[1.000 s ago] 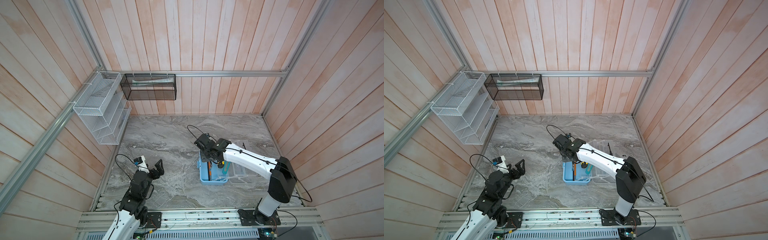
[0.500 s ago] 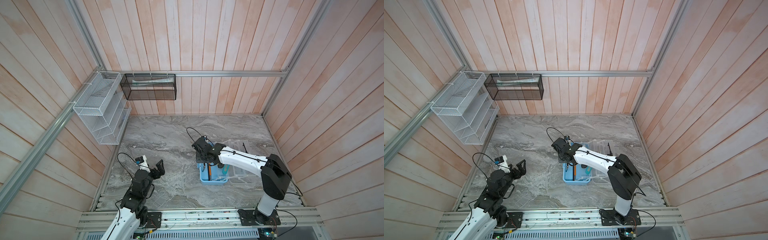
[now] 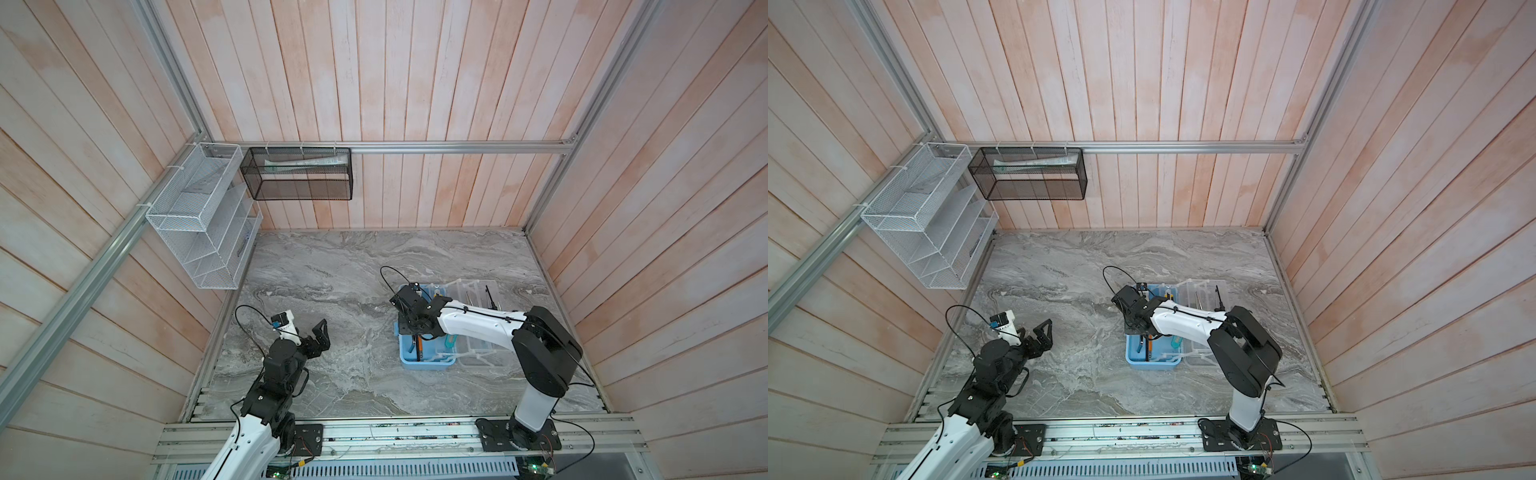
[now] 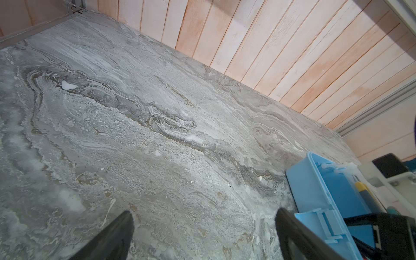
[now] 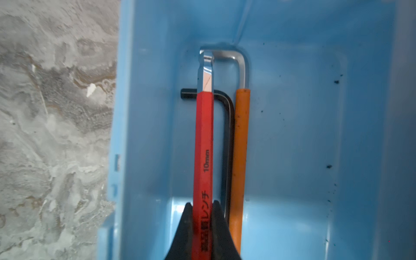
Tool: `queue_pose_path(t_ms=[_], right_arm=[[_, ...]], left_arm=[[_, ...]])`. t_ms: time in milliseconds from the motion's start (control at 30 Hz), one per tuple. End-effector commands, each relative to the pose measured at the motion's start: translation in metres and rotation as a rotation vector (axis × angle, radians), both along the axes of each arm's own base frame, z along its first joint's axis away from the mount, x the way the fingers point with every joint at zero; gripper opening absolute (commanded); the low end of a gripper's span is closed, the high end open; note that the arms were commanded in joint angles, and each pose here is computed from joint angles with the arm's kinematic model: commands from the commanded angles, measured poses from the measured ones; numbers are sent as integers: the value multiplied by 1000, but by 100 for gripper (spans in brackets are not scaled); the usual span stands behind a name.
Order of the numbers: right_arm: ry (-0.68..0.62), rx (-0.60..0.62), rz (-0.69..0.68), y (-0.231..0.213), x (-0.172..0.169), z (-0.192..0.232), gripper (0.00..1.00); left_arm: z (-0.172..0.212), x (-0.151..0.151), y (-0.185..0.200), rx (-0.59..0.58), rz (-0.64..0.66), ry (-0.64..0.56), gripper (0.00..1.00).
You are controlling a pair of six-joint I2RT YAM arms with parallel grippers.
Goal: Pack the tool kit
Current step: 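Open the right gripper to release the red hex key and raise it, then move left gripper to the box's near end while right gripper nears the lid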
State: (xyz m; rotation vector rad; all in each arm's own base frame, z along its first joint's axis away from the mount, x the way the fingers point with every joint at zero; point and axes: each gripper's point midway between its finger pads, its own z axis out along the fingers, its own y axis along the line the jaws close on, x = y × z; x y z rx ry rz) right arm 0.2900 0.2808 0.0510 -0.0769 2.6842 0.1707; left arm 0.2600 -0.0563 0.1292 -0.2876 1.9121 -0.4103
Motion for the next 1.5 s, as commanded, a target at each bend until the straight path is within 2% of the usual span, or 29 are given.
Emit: queue_pose_path(t_ms=[0, 133, 233, 333, 400, 600, 733, 933, 1033, 1200, 1467], right_arm=[[-41, 94, 17, 13, 7, 12, 0], [-38, 98, 20, 13, 7, 9, 0], [-33, 67, 20, 9, 7, 7, 18], [-41, 43, 21, 9, 11, 11, 27], [-48, 38, 26, 10, 13, 16, 31], [-94, 3, 25, 8, 22, 45, 34], [-168, 15, 12, -1, 24, 81, 35], [-319, 79, -62, -42, 13, 138, 37], [-316, 134, -97, -64, -3, 156, 38], [-348, 184, -148, -101, -26, 169, 39], [-314, 273, -128, -116, -54, 167, 39]], left_arm=[[7, 2, -2, 6, -9, -26, 100], [7, 3, -2, 5, -9, -25, 100], [6, 3, -2, 7, -12, -20, 100], [5, 4, -2, 11, -12, -15, 100], [4, 6, 1, 16, 13, 1, 100], [16, 17, -18, 30, -65, 72, 100], [24, 25, -52, 21, -184, 137, 100], [43, 31, -138, 8, -418, 175, 100], [44, 33, -175, 25, -505, 257, 100], [25, 38, -222, 145, -576, 344, 100], [-28, 56, -243, 269, -560, 500, 100]])
